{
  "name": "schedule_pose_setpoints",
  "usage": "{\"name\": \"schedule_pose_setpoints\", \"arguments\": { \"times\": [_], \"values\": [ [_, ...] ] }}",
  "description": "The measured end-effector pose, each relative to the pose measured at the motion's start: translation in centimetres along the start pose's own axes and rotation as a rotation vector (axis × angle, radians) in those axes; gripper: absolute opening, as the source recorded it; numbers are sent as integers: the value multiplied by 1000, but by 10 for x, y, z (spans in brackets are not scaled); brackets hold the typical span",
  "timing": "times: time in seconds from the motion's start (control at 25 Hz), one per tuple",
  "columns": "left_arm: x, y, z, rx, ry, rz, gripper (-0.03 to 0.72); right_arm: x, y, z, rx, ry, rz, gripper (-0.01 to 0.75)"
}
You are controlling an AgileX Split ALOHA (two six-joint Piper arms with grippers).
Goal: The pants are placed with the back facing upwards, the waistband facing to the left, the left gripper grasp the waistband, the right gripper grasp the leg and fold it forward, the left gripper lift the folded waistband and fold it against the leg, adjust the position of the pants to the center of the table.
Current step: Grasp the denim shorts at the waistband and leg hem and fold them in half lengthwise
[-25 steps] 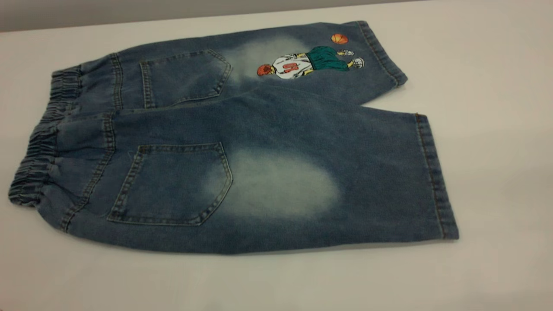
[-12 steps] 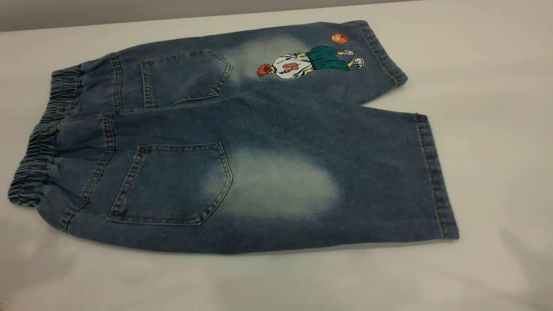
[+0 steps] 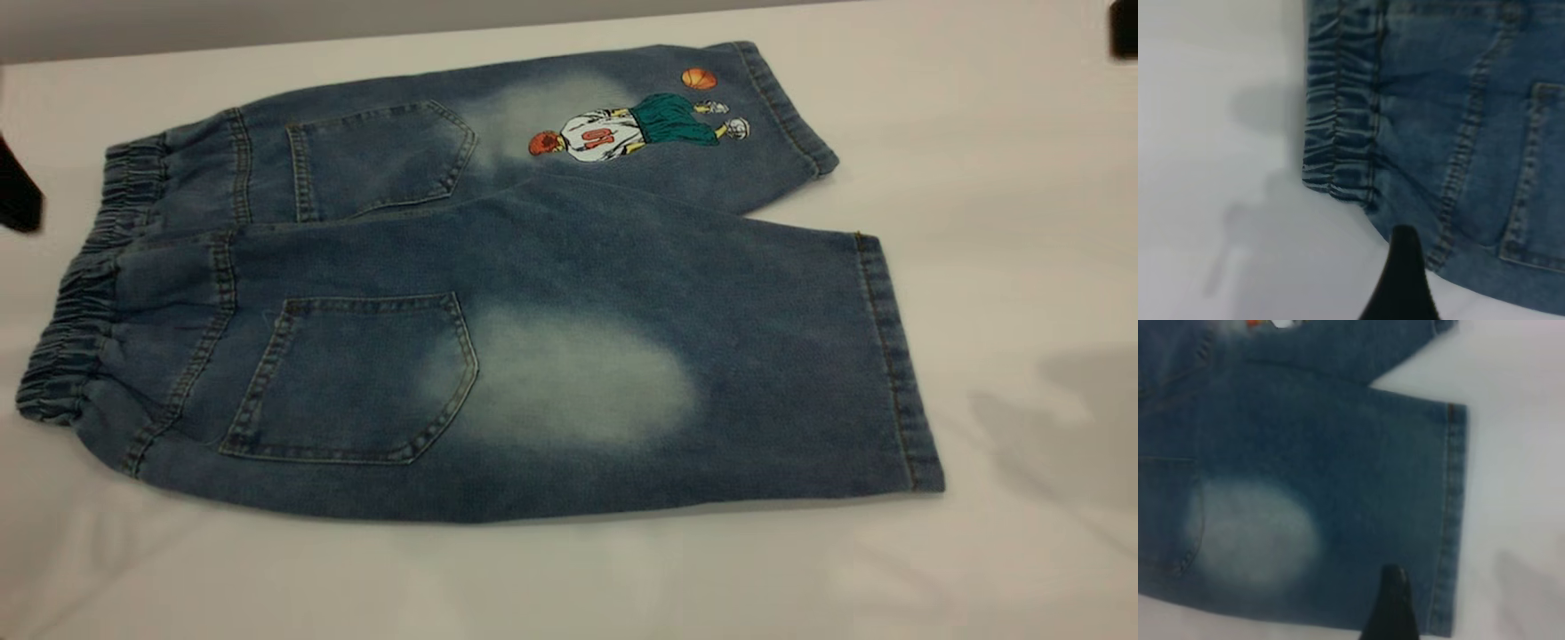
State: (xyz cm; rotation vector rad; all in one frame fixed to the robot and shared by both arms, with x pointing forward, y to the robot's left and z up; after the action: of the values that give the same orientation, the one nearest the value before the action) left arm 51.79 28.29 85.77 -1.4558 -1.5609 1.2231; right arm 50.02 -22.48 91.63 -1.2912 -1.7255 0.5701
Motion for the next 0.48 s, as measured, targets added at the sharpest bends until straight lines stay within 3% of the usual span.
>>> {"name": "schedule_pose_setpoints", "arguments": {
  "times": [0.48],
  "values": [
    [45, 51, -10, 99, -163, -74, 529, -5, 51, 11, 98, 32, -63, 518]
  ]
}}
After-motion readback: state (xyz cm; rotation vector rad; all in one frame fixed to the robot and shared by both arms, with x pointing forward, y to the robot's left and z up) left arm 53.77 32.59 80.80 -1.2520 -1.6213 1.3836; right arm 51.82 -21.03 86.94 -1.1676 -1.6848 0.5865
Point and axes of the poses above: a point on each arm's last joint axis where the gripper is mounted, y pointing out along that axis toward the gripper, x along the wrist's bending axis when the last joint is at zero, z = x × y, the point moved 10 cm from there along y, pointing out along that axis toward the gripper, and after that the axes turned 1 degree about -y, right-handed, at the moved point
